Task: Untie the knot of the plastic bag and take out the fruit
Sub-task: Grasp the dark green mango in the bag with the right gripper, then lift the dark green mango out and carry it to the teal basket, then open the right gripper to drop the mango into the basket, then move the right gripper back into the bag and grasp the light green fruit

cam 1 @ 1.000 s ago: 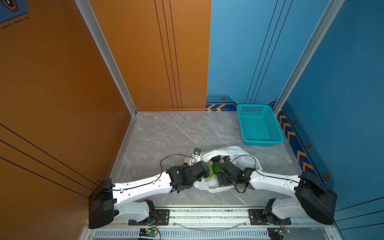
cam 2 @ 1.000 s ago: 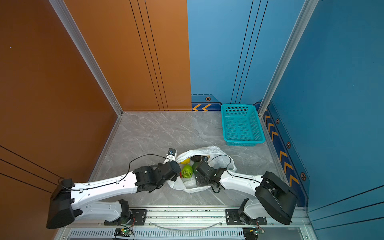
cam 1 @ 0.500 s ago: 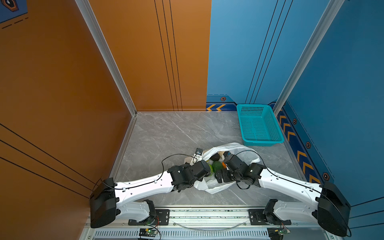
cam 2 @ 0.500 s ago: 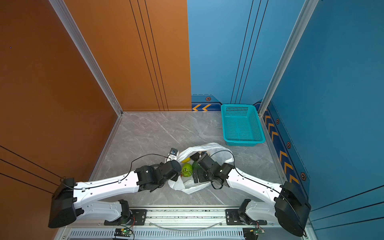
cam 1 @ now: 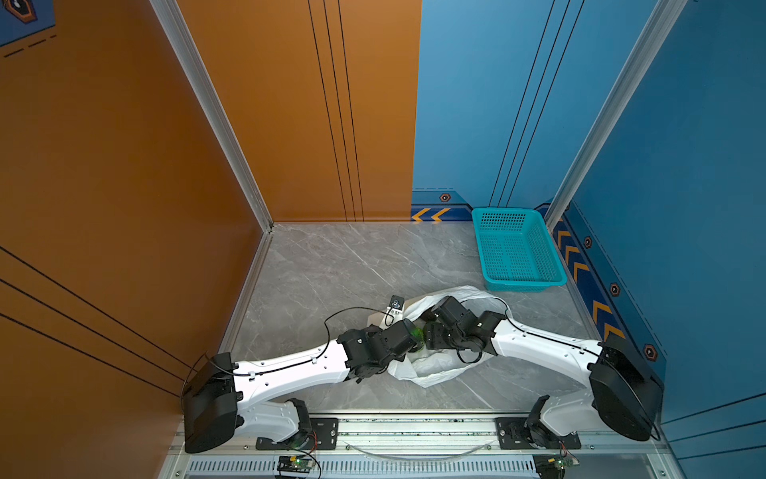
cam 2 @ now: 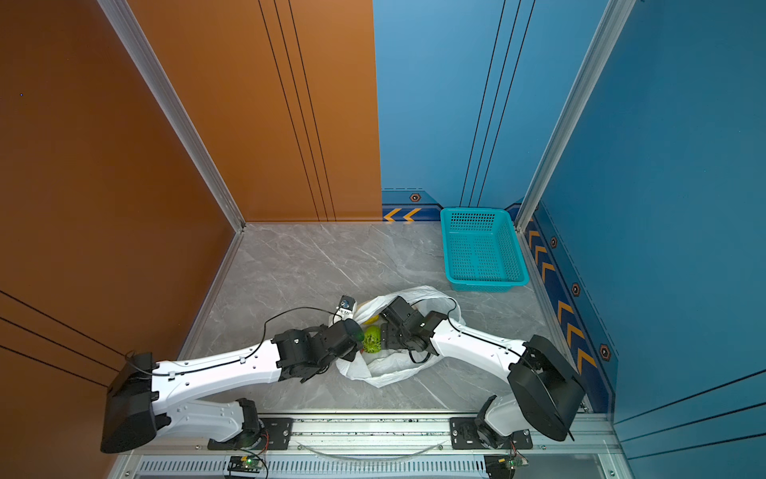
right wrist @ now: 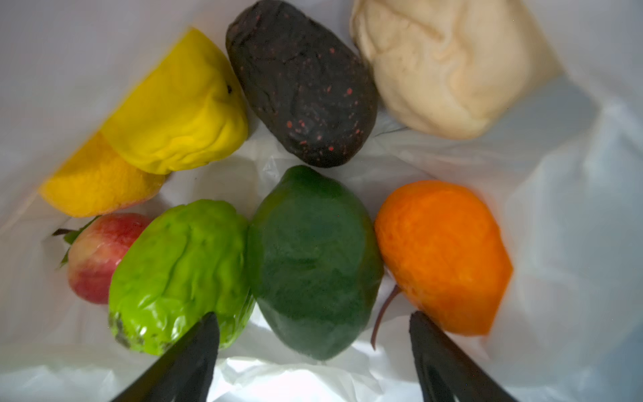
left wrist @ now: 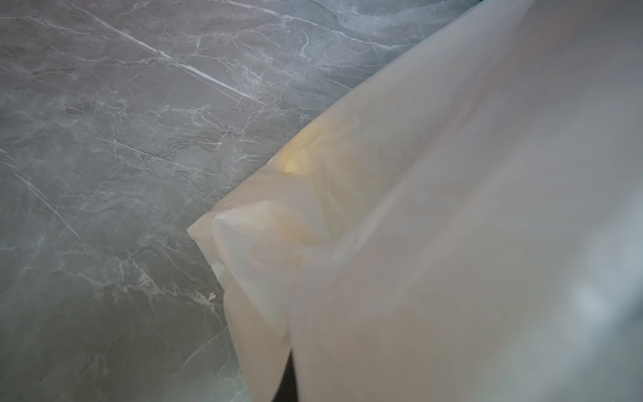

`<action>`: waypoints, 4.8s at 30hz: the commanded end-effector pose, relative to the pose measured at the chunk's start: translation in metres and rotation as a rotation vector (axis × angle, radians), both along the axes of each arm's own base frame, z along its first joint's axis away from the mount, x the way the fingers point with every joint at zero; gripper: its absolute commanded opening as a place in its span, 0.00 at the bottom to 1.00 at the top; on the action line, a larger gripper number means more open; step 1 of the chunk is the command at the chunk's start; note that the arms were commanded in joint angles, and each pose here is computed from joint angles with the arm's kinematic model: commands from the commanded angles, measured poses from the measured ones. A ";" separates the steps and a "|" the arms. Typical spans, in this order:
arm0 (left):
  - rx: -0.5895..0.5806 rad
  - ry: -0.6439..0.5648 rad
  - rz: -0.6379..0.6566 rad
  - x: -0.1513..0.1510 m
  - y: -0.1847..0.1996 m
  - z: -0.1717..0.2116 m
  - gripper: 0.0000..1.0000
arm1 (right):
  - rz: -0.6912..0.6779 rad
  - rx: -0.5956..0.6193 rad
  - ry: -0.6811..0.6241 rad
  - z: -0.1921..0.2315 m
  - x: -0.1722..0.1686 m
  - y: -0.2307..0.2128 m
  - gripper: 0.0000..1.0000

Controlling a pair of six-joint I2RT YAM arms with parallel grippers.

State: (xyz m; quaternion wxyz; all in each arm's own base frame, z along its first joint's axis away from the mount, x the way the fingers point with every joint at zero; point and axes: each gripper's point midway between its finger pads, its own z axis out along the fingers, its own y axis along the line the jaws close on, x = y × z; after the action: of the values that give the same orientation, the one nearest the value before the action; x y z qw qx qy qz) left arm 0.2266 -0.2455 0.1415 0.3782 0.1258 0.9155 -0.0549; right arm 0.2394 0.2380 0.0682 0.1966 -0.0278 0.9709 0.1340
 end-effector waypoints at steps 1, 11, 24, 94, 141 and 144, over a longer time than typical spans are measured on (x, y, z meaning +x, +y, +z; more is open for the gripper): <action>0.005 0.017 0.034 0.009 0.003 0.003 0.00 | -0.060 0.021 -0.058 0.010 0.022 0.006 0.82; -0.002 0.038 0.021 0.016 -0.005 0.006 0.00 | -0.068 -0.015 -0.040 0.004 0.034 0.013 0.76; -0.011 0.064 0.026 0.011 -0.001 -0.003 0.00 | -0.039 -0.041 0.032 -0.026 0.032 0.019 0.72; 0.004 0.054 0.073 0.022 0.006 -0.002 0.00 | -0.516 0.078 -0.183 0.077 0.270 -0.248 0.41; -0.009 0.025 0.085 0.022 0.015 0.011 0.00 | 0.032 0.187 -0.258 0.246 0.051 -0.053 1.00; -0.007 0.024 0.087 0.021 0.017 0.012 0.00 | 0.089 0.184 -0.215 0.230 0.026 -0.030 1.00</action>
State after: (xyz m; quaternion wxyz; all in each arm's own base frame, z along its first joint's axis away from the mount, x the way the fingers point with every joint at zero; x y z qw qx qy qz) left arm 0.2444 -0.2417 0.1442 0.3569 0.0978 0.9274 -0.0552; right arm 0.3213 0.1698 0.3272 0.3564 -0.0249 0.9065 0.2251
